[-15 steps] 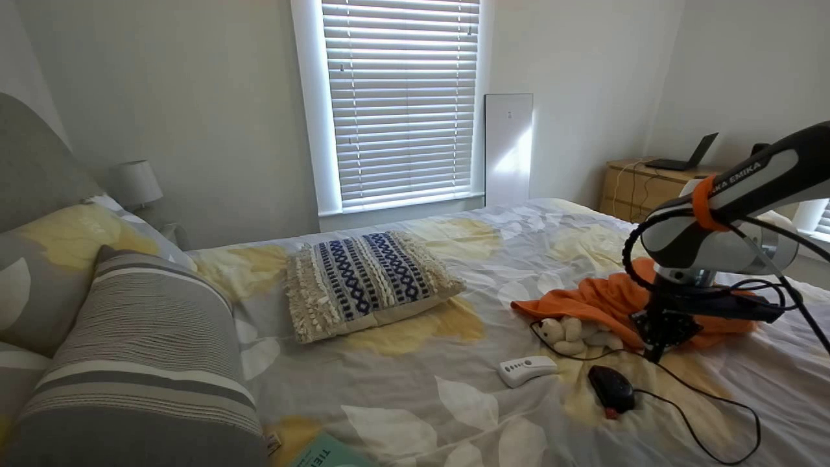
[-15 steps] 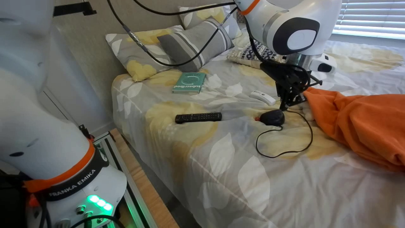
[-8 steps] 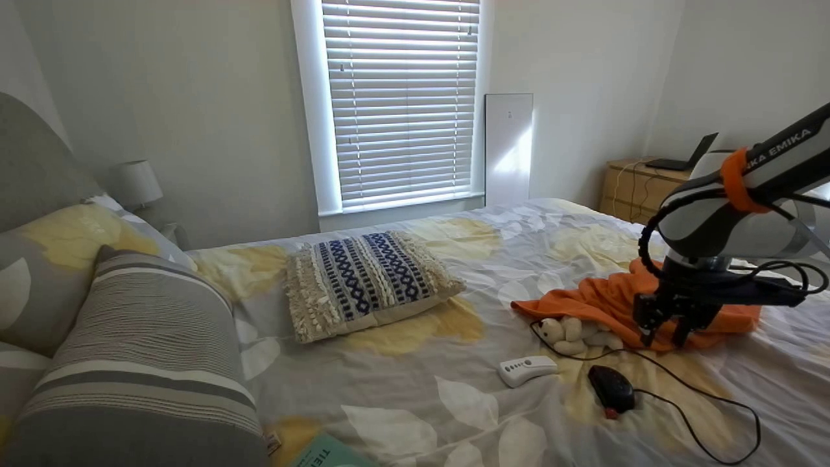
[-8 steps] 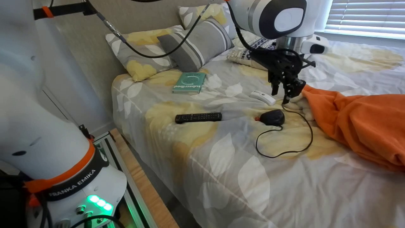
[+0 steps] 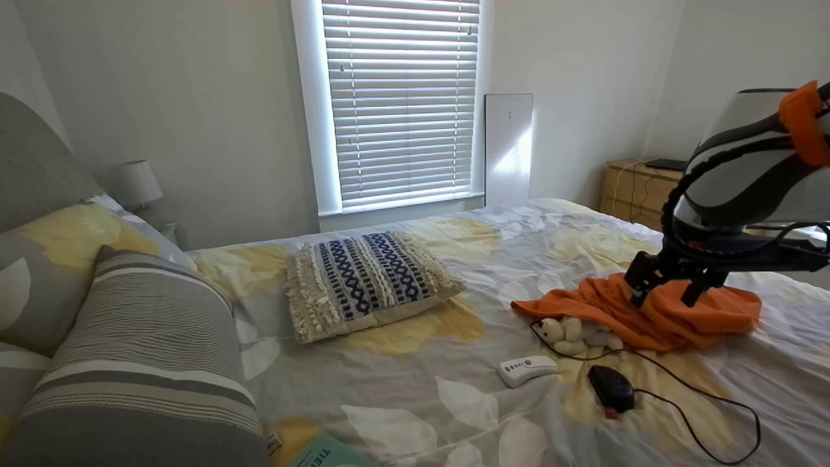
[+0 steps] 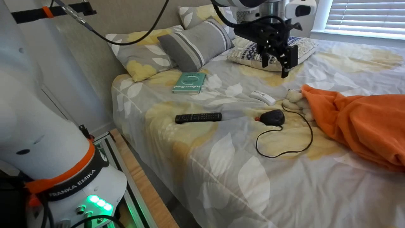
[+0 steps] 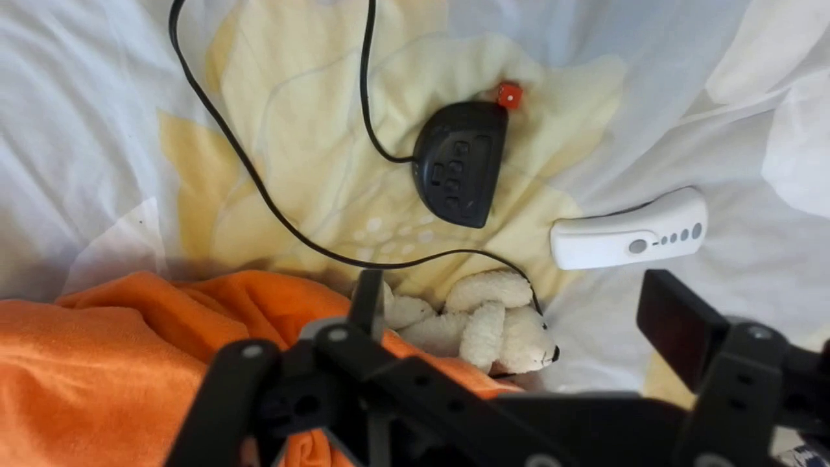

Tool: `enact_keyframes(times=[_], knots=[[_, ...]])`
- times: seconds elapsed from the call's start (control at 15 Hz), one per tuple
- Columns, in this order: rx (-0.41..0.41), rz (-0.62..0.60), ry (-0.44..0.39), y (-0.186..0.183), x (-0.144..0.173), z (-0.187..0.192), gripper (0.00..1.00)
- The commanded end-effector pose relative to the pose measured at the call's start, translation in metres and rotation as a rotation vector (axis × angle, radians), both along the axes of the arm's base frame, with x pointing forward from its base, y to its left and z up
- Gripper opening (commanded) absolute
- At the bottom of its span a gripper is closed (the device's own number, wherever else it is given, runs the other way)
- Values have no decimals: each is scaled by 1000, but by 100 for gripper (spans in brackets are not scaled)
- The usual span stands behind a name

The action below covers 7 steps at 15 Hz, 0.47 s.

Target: Press a button on the black alarm clock

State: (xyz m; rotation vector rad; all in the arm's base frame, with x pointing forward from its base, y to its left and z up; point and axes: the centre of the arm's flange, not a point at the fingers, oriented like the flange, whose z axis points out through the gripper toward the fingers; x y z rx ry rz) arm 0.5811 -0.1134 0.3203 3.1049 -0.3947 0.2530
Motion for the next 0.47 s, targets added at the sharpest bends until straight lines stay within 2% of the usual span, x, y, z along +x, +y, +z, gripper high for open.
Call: enact_keyframes(times=[0.0,0.07,0.13,0.4], knots=[[-11,-3,-52,22,-37,21,100],[-17,3,-85,25,-43,27,100],[-2,8,-48,13,-14,19,100],[-2,14,-75,20,-28,29,100]])
